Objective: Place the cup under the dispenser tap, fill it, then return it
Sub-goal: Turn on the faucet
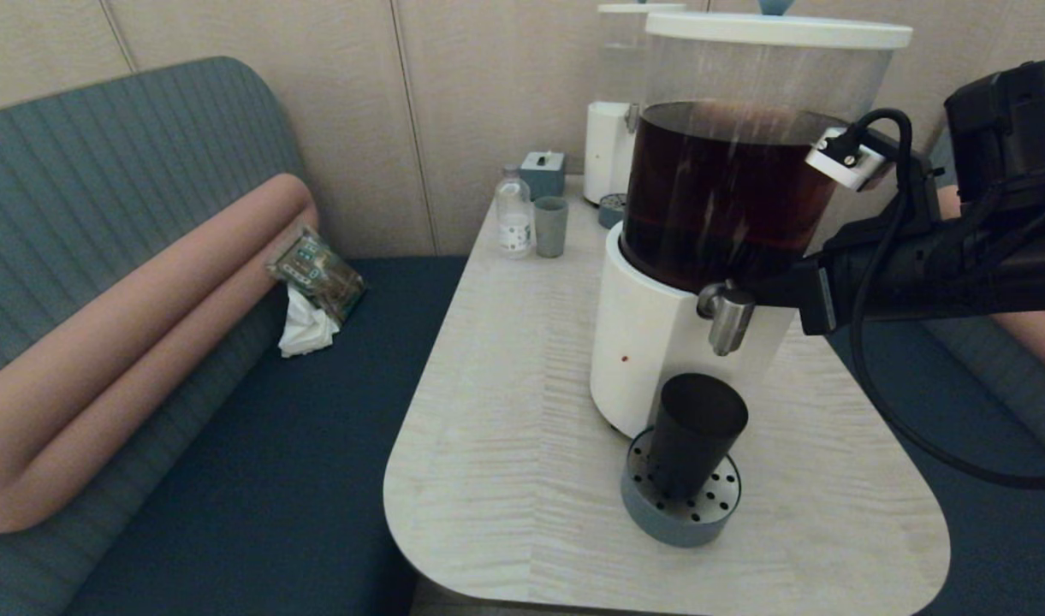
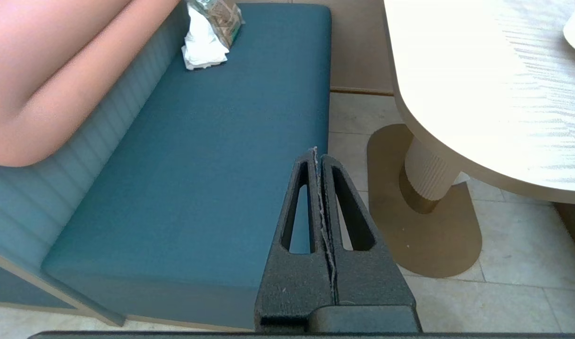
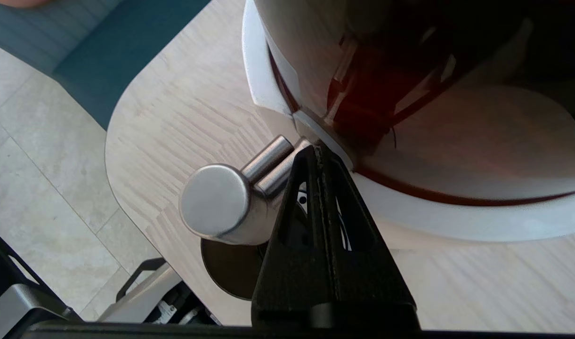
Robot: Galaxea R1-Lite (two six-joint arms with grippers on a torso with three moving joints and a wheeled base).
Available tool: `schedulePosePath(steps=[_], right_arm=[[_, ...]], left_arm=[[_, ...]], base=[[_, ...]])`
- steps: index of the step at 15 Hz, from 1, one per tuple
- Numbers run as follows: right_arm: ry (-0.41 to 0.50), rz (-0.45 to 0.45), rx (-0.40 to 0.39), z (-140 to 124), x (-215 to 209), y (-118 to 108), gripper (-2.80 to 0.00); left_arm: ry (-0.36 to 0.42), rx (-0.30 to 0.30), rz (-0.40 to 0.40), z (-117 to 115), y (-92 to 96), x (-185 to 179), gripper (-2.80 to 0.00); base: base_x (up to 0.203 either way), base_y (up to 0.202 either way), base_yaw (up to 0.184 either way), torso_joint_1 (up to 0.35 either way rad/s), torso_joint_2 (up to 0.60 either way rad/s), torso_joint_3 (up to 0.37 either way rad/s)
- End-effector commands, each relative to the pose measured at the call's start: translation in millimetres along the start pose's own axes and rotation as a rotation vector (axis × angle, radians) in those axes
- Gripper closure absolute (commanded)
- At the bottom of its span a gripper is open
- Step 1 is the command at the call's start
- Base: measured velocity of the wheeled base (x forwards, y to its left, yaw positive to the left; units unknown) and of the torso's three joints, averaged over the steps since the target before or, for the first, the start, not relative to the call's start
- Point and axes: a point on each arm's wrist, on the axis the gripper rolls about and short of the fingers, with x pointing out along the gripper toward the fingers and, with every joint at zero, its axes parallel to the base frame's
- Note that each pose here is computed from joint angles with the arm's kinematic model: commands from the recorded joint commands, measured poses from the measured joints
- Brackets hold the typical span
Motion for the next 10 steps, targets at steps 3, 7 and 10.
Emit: schedulePosePath(steps=[3,7,10], right_arm=[[-0.018,0.001,-0.010,2.2,4.0,-0.9,0.00],[-0.030,0.002,-0.015,5.2,2.2,-0.4,0.00],[-0.036,0.002,-0.017,5.8,0.1,0.2,0.00]], left_arm=[[0.002,-0.001,0.001,0.0,0.0,0.1,0.00],[0.002,-0.001,0.001,0.0,0.0,0.1,0.00],[0.002,-0.001,0.001,0.0,0.0,0.1,0.00]], base=[[0.000,0.000,0.000,0.000,0.00,0.000],[0.000,0.000,0.000,0.000,0.00,0.000],[0.000,0.000,0.000,0.000,0.00,0.000]])
